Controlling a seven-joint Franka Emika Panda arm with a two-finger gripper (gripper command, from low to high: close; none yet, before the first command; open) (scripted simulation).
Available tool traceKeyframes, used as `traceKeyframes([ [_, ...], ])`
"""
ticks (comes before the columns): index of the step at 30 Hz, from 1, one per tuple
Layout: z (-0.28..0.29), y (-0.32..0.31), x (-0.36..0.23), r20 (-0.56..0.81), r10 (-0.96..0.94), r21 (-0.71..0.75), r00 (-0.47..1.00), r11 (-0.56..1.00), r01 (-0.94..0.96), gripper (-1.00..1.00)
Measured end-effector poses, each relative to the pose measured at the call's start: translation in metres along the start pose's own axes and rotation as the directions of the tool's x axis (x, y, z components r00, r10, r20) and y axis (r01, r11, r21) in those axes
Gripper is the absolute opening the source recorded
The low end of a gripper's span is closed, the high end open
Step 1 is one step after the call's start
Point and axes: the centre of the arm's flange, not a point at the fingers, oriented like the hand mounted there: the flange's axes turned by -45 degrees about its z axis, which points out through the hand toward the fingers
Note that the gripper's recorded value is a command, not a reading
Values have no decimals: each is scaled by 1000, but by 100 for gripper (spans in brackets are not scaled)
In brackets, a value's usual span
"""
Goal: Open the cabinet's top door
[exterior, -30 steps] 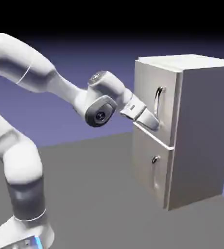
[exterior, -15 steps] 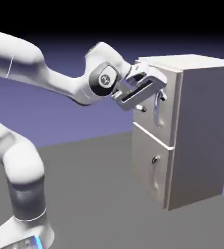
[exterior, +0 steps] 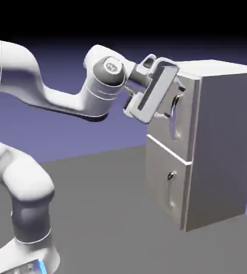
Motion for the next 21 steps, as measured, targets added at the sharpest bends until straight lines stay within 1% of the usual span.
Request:
traceKeyframes([
  [5, 1, -10, 2, 23, -199, -88, 980, 976, 200, 0],
  [10, 4, -24, 6, 56, -383, -173, 922, 906, 387, 0],
  [15, 8, -39, 13, 107, -546, -253, 831, 793, 554, 0],
  [21, 13, -59, 23, 190, -702, -337, 686, 610, 717, 0],
])
